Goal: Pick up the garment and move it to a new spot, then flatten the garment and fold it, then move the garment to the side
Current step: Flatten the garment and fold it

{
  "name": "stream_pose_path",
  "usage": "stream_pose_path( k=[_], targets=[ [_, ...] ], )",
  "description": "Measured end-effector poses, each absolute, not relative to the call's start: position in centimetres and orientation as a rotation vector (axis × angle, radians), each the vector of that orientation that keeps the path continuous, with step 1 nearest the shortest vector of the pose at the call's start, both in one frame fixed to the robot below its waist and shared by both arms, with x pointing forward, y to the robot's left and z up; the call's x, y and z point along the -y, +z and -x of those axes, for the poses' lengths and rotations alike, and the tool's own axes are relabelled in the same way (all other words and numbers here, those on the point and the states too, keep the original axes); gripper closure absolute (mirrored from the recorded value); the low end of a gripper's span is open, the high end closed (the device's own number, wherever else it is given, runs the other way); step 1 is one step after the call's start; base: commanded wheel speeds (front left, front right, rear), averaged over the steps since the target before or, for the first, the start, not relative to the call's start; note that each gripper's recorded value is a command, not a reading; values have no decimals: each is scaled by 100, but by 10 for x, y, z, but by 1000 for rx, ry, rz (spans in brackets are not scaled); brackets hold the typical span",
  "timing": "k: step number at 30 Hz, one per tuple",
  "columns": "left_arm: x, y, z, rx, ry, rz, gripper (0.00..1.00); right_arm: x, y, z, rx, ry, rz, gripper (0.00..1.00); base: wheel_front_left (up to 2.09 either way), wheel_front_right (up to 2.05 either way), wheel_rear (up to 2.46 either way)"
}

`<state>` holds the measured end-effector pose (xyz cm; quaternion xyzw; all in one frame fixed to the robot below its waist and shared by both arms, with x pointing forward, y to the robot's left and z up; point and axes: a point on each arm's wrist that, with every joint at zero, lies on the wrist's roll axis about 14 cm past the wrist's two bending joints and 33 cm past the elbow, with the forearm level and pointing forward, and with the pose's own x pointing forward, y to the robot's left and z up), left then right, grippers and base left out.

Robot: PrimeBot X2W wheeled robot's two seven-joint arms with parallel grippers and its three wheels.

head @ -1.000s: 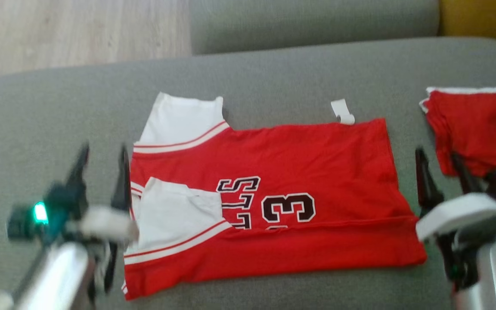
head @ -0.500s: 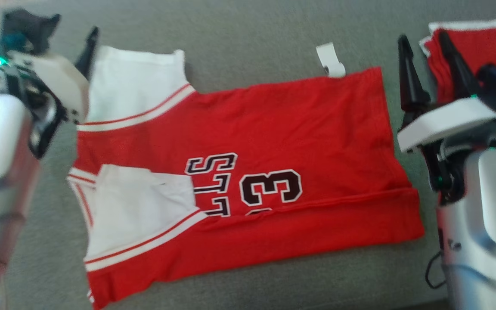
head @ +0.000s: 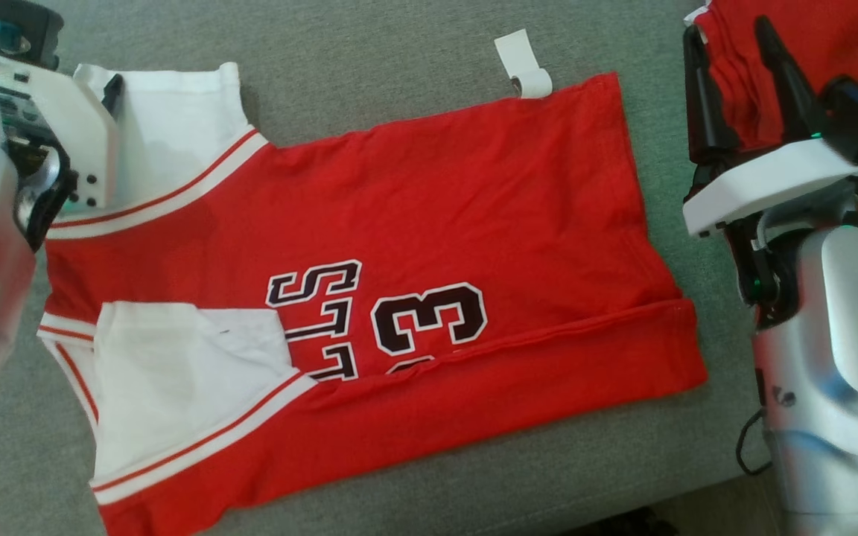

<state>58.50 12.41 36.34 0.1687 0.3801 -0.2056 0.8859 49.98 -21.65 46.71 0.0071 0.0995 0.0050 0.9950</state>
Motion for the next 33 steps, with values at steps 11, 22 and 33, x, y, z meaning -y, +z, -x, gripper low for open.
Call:
stream_pose_path(
  k=[11, 22, 33],
  targets=[
    [-114, 368, -573, -846, -463, -274, 100, 215, 462, -499, -227, 22, -10, 0, 0, 0, 0],
    [-114, 448, -575, -421, -447, -229, 100, 192, 427, -491, -435, 146, -17, 0, 0, 0, 0],
    [-119, 469, -515, -310, -480, -239, 100, 188, 382, -490, -638, 190, 37, 0, 0, 0, 0]
  ],
)
